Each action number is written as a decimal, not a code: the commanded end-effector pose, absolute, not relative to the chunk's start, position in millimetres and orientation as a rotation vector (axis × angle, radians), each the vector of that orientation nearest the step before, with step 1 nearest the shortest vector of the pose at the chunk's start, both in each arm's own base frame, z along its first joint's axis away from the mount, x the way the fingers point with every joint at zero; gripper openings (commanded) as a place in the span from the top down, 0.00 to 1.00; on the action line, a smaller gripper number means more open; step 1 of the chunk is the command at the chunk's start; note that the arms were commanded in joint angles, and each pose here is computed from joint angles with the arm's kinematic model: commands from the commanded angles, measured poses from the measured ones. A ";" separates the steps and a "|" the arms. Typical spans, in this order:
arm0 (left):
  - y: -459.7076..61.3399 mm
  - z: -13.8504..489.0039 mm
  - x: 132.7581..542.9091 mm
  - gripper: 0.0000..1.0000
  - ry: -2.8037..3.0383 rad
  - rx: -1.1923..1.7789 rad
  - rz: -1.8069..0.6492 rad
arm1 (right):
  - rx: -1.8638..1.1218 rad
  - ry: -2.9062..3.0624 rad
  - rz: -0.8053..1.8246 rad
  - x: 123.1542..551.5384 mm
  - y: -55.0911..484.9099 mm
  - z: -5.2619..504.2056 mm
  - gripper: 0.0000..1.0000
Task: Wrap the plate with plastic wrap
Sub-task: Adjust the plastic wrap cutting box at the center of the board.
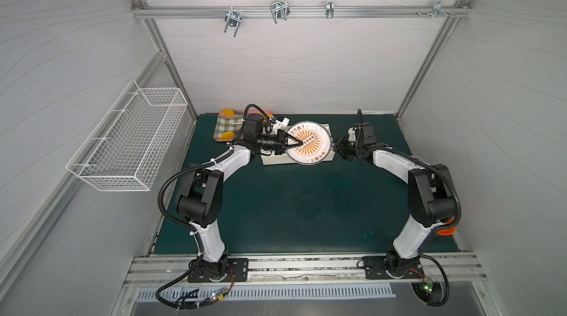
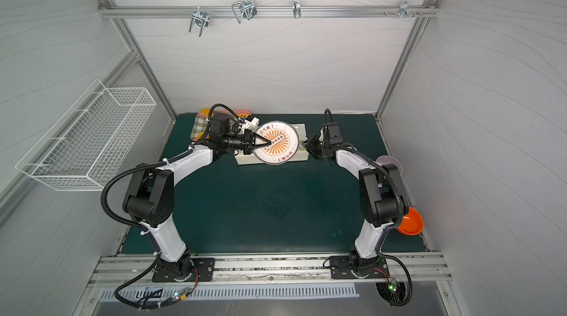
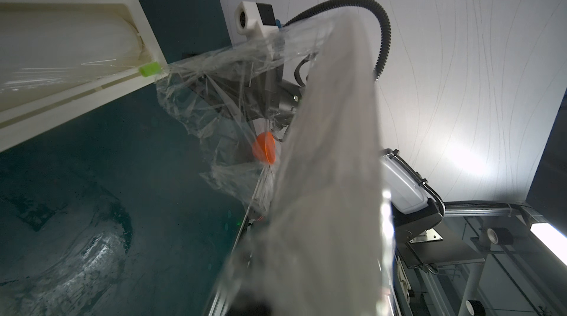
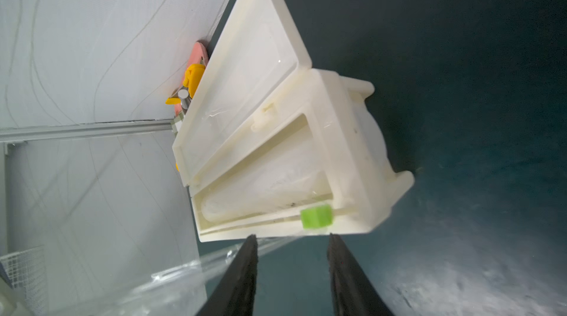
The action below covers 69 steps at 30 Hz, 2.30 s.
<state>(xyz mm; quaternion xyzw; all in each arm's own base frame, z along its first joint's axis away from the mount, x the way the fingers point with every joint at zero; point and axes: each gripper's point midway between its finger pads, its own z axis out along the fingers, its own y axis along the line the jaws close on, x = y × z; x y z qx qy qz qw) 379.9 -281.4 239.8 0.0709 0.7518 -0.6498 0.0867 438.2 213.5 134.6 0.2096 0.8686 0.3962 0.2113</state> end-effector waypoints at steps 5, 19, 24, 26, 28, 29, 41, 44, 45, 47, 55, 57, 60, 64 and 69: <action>-284.2 287.9 375.8 1.00 2.078 0.393 -1.941 | 0.762 2.402 1.232 440.9 245.8 116.9 0.69; -282.4 325.9 376.4 1.00 2.016 0.438 -1.905 | 0.778 2.273 1.661 457.8 265.6 120.8 1.00; -281.7 332.2 390.6 1.00 2.005 0.413 -1.902 | 0.640 2.207 1.697 446.8 254.1 154.9 1.00; -282.2 338.8 392.1 1.00 1.999 0.418 -1.901 | 0.594 2.219 1.705 437.8 251.4 162.6 1.00; -281.9 342.7 390.6 1.00 1.998 0.425 -1.898 | 0.583 2.257 1.690 427.6 248.2 162.0 1.00; -281.4 342.2 388.9 1.00 2.005 0.424 -1.898 | 0.606 2.321 1.649 418.7 244.7 154.6 0.99; -279.0 326.2 377.8 1.00 2.031 0.409 -1.885 | 0.428 2.525 1.382 379.6 251.6 126.2 0.75; -278.3 324.9 373.1 1.00 2.034 0.410 -1.886 | 0.450 2.510 1.453 379.7 268.0 123.1 0.75; -278.0 324.1 371.7 1.00 2.036 0.410 -1.887 | 0.457 2.511 1.459 379.9 272.5 121.3 0.75; -276.9 323.7 367.8 1.00 2.040 0.411 -1.888 | 0.522 2.510 1.446 383.5 275.2 110.6 0.75; -271.7 334.8 337.8 1.00 2.026 0.437 -1.894 | 0.824 2.510 1.314 411.7 260.3 20.8 0.78; -268.6 342.3 329.5 1.00 2.017 0.444 -1.889 | 0.868 2.506 1.300 415.6 259.8 13.6 0.78; -265.0 355.7 320.1 1.00 1.999 0.464 -1.873 | 0.871 2.514 1.290 420.2 261.3 8.7 0.78; -264.4 356.6 318.4 1.00 2.006 0.476 -1.856 | 0.643 2.560 1.286 416.6 268.8 18.8 0.76; -263.0 335.9 326.1 1.00 2.048 0.436 -1.860 | 0.274 2.547 1.112 375.4 242.7 53.6 0.74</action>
